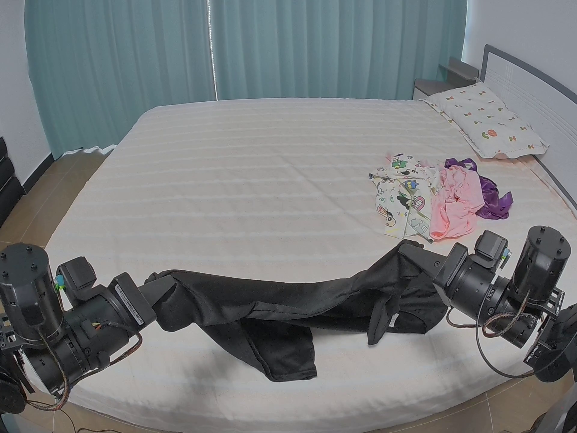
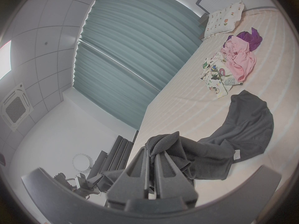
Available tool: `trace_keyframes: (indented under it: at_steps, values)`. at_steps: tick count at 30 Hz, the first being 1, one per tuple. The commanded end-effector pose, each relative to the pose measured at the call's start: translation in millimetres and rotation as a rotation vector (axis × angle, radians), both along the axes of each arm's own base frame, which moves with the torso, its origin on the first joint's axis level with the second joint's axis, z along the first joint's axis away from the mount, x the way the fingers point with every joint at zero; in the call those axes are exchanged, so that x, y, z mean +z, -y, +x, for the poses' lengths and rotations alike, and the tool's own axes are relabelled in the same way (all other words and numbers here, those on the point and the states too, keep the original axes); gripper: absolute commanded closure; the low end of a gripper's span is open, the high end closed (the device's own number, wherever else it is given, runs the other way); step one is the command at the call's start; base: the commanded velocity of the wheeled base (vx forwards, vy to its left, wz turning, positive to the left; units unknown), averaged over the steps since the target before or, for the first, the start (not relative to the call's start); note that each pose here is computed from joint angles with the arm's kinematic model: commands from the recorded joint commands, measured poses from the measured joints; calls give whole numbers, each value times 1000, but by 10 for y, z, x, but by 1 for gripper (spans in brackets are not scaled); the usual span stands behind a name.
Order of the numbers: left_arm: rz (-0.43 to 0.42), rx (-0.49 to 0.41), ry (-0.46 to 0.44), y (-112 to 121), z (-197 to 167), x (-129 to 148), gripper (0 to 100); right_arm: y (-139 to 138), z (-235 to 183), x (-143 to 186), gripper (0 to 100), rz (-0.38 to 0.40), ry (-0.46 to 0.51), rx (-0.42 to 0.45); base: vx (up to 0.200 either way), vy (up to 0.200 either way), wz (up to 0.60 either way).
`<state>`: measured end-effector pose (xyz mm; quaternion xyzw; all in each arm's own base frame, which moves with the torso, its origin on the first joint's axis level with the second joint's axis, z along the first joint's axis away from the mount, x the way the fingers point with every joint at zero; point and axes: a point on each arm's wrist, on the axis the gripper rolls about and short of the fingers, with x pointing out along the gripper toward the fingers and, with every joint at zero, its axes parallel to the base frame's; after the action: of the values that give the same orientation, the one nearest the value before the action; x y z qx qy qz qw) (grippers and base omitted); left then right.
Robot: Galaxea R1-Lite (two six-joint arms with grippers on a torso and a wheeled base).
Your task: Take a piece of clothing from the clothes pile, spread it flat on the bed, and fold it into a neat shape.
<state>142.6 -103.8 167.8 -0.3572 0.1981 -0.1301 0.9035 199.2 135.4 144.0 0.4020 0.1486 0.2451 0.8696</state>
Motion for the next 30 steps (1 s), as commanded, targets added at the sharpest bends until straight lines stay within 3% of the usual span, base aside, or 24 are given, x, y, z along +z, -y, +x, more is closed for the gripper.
trace_keyframes:
  at_steps: [1, 8, 13, 19, 22, 26, 30]
  values:
    - [-2, 1, 4, 2, 3, 10, 100, 12, -60, 35, 100, -1, 18, 13, -200, 0, 0]
    - [-10, 3, 13, 5, 6, 37, 100, -22, -205, 108, 100, 3, 49, 64, -200, 0, 0]
    - [-81, -14, 100, -45, -111, 265, 100, 102, -432, 483, 100, 94, 178, 97, -200, 0, 0]
    - [-175, 1, 228, -86, -128, 767, 100, 469, -797, 1499, 100, 222, 392, 120, 0, 0, 0]
    - [-190, 10, 252, -73, -83, 1035, 100, 600, -887, 1934, 100, 227, 420, 119, 0, 0, 0]
    - [-200, 63, 275, -115, 15, 1319, 100, 663, -505, 2312, 100, 238, 426, 19, 0, 0, 0]
    - [-180, 138, 269, -145, 240, 1348, 100, 657, 193, 2446, 100, 211, 409, -36, 0, 0, 0]
